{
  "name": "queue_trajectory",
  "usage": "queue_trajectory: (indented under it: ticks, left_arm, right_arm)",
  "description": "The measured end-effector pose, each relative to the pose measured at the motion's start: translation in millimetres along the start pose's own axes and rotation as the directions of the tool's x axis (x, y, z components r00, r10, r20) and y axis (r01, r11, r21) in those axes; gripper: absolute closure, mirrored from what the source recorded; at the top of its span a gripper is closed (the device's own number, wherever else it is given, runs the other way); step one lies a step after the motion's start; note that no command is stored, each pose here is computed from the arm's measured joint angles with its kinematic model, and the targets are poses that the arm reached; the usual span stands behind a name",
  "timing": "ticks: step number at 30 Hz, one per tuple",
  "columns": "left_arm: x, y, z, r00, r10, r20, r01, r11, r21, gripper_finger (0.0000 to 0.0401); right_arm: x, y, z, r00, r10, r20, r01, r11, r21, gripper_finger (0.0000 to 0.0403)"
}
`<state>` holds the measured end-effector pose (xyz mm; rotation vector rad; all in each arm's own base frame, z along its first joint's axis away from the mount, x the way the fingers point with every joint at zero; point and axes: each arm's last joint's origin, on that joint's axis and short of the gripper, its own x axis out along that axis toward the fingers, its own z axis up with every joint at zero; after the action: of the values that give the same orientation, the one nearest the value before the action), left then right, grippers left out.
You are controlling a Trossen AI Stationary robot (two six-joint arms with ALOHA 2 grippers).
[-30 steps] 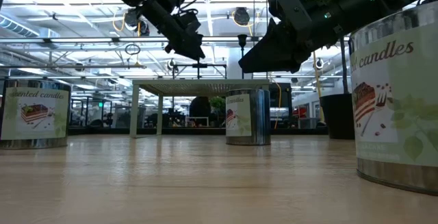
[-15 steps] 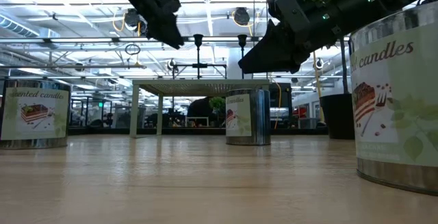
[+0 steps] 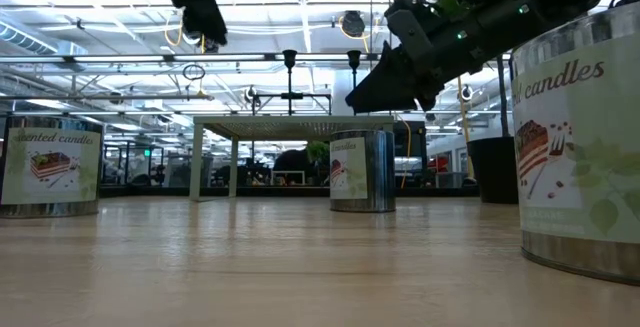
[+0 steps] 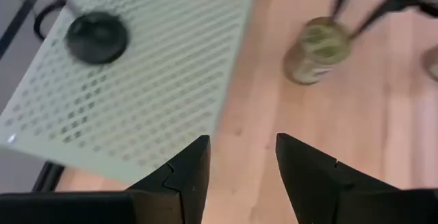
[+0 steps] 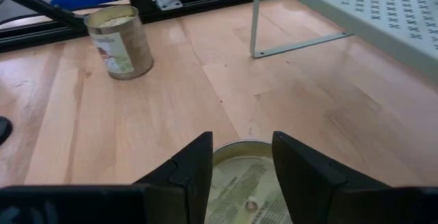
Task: Pick & Place candle stick holders
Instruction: Put the black candle holder on the shelf
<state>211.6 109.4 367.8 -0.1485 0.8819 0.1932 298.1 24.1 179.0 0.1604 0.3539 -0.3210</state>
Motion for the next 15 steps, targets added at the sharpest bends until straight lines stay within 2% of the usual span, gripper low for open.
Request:
queue_trajectory:
  ticks: [5, 10, 15]
  left_arm:
    - [-2.6, -36.7, -14.3, 0.997, -0.062, 0.051, 0.055, 0.991, 0.121, 0.0226]
    - [4.7, -66.5, -51.5, 0.985, -0.156, 0.073, 0.142, 0.976, 0.166, 0.0226]
    - [24.1, -88.1, -89.8, 0.958, -0.256, 0.127, 0.230, 0.954, 0.192, 0.0226]
  right_arm:
    - [0.7, -1.7, 0.4, 1.000, -0.006, 0.001, 0.006, 1.000, 0.002, 0.0261]
    - [0.6, -1.6, 0.4, 1.000, -0.005, 0.000, 0.005, 1.000, -0.015, 0.0261]
    - [0.6, -1.6, 0.4, 1.000, -0.005, 0.000, 0.005, 1.000, -0.024, 0.0261]
